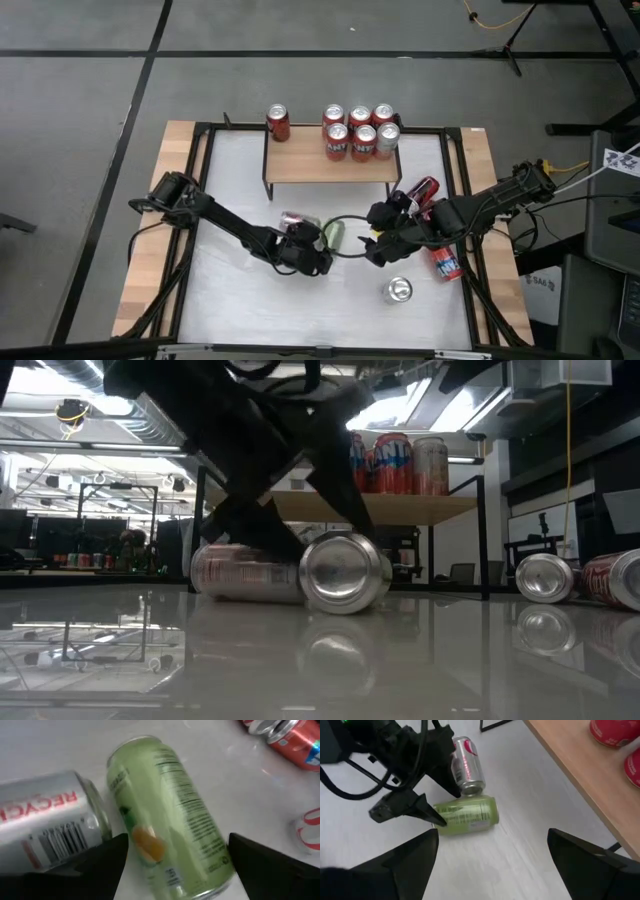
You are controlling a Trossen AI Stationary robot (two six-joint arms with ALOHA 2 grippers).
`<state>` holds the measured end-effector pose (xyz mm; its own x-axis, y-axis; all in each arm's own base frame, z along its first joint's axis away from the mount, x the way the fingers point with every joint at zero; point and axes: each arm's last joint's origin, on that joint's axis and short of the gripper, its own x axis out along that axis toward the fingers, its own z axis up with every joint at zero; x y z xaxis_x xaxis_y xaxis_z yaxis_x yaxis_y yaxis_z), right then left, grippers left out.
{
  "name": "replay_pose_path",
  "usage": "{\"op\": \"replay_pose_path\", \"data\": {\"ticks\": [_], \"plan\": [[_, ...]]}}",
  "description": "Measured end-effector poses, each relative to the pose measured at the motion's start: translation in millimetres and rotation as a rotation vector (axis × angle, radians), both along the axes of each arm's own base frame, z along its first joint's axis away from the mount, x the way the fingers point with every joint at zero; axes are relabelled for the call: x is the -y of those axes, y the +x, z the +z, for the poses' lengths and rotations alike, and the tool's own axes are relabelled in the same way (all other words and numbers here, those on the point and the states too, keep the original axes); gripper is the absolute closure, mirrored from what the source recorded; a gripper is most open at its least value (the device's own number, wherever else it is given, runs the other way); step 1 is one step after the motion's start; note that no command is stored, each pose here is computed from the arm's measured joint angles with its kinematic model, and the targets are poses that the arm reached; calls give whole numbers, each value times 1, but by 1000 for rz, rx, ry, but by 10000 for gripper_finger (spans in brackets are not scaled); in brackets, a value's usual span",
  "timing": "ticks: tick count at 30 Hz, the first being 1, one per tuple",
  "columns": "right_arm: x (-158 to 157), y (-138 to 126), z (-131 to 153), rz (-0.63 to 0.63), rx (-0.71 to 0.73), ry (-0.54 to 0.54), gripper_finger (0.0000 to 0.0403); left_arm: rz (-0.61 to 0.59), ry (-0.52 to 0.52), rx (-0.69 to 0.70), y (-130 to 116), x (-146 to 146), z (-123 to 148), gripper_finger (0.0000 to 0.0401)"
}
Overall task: Place canned beverage on shelf
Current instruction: Put the green soda can on the shelf
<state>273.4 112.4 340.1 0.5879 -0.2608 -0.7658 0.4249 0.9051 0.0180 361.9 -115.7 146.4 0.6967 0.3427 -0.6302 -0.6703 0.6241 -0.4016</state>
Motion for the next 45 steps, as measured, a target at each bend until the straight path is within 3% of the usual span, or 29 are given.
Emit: {"op": "replay_pose_path", "data": {"ticks": [11, 18, 25, 36, 45], "plan": [[-1, 3, -4, 23, -24, -22, 40, -2, -31, -13, 6, 3, -21, 71], [-11, 17, -26, 127, -145, -7, 40, -113, -12, -77, 5, 4, -26, 71], [-17, 27, -44, 182, -227, 5, 40, -153, 53, -90, 5, 5, -25, 71], [-18, 27, -44, 232, -242, 6, 40, -178, 160, -91, 6, 4, -23, 72], [-19, 26, -44, 242, -250, 24, 40, -197, 194, -101, 6, 3, -22, 110]]}}
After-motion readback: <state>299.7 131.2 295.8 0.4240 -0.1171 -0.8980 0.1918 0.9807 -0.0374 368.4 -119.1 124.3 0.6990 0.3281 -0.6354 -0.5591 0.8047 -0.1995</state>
